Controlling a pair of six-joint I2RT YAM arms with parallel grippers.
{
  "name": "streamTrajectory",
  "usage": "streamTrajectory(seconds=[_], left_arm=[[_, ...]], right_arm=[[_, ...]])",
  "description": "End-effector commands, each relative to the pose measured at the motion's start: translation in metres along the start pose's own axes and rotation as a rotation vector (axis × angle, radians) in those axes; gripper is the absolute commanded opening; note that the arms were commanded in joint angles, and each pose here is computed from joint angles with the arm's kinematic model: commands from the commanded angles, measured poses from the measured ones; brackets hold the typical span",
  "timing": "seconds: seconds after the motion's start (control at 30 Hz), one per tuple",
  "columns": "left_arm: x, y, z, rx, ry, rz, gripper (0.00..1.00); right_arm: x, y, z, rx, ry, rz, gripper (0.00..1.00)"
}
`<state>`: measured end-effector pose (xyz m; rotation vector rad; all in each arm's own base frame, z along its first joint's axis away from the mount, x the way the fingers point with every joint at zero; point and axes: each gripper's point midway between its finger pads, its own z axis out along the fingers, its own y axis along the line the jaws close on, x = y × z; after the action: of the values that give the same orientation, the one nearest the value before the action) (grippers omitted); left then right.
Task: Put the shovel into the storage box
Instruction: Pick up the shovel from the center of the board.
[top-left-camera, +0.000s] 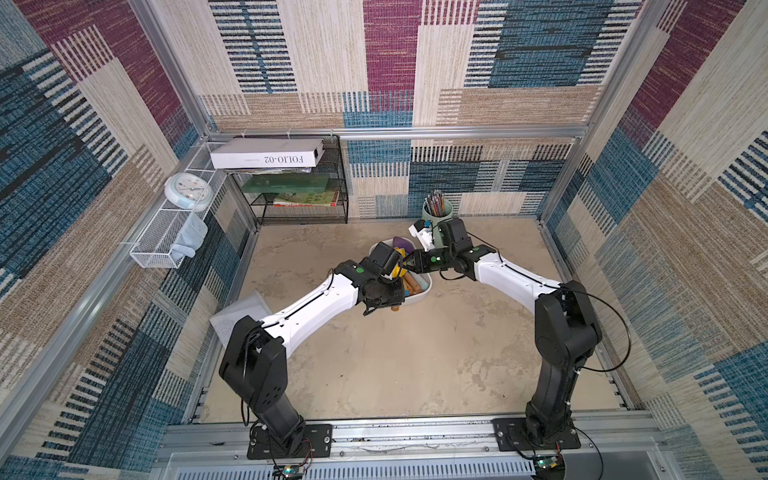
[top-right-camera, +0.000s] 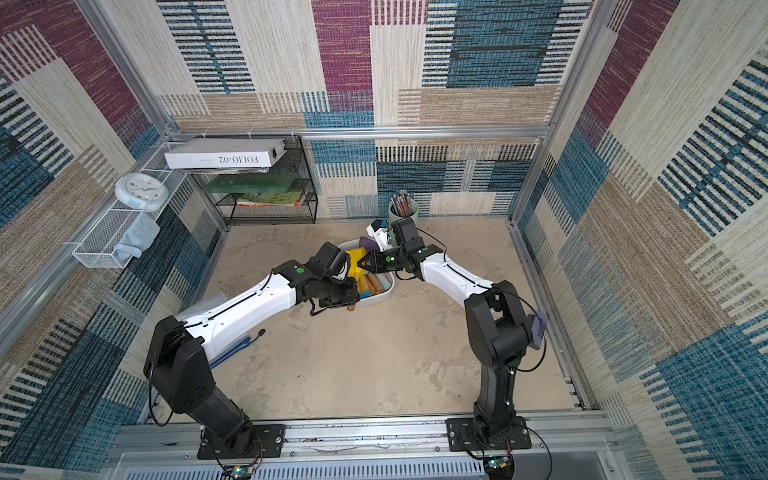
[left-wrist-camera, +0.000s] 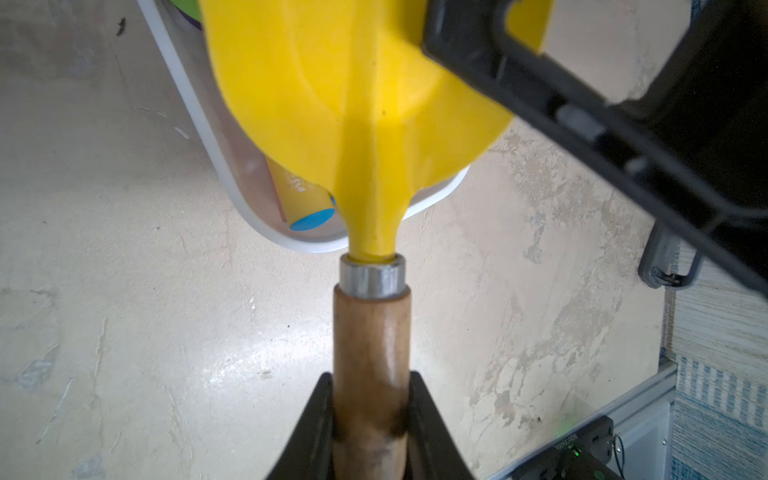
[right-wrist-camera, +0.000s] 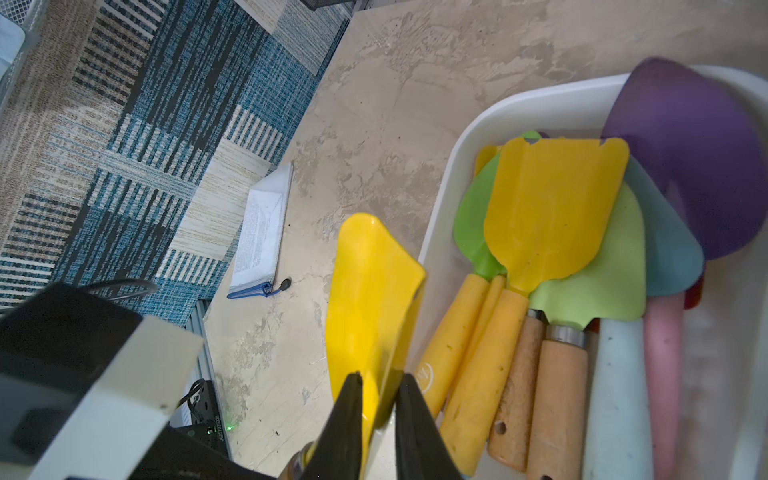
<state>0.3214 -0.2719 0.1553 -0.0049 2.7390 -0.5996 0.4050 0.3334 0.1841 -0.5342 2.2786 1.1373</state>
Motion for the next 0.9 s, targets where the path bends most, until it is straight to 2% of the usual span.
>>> streamTrajectory(seconds=[0.0,0.1,0.17,0.3,0.33,0.4,0.63,0.87], left_arm=[[-0.005,-0.008,-0.005,0.029,-0.018,0.013,0.00],[-0.006,-0.012,-0.008,0.045,-0.022,0.015,0.03],[-0.006,-0.016,-0.010,0.060,-0.024,0.016,0.23],[-0.006,-0.020,-0.015,0.079,-0.025,0.021,0.75],[-0.006,-0.021,-0.016,0.084,-0.025,0.022,0.82],[-0.005,-0.023,-0.017,0.091,-0.017,0.020,0.91],[-0.004,-0.027,-0.030,0.110,-0.024,0.024,0.94],[-0.010,-0.027,-0.071,0.130,-0.133,0.061,0.95]], right_arm=[[-0.007,0.003,0.002,-0.009,-0.020,-0.020,0.08],[-0.008,0.001,0.004,-0.005,-0.020,-0.016,0.01],[-0.008,0.000,0.006,-0.001,-0.021,-0.014,0.00],[-0.012,-0.002,0.008,0.009,-0.026,-0.010,0.00],[-0.013,-0.003,0.008,0.014,-0.028,-0.008,0.00],[-0.017,-0.003,0.009,0.018,-0.033,-0.009,0.00],[-0.031,-0.019,0.019,0.069,-0.015,-0.037,0.00],[-0.042,-0.054,0.020,0.097,0.036,-0.050,0.00]])
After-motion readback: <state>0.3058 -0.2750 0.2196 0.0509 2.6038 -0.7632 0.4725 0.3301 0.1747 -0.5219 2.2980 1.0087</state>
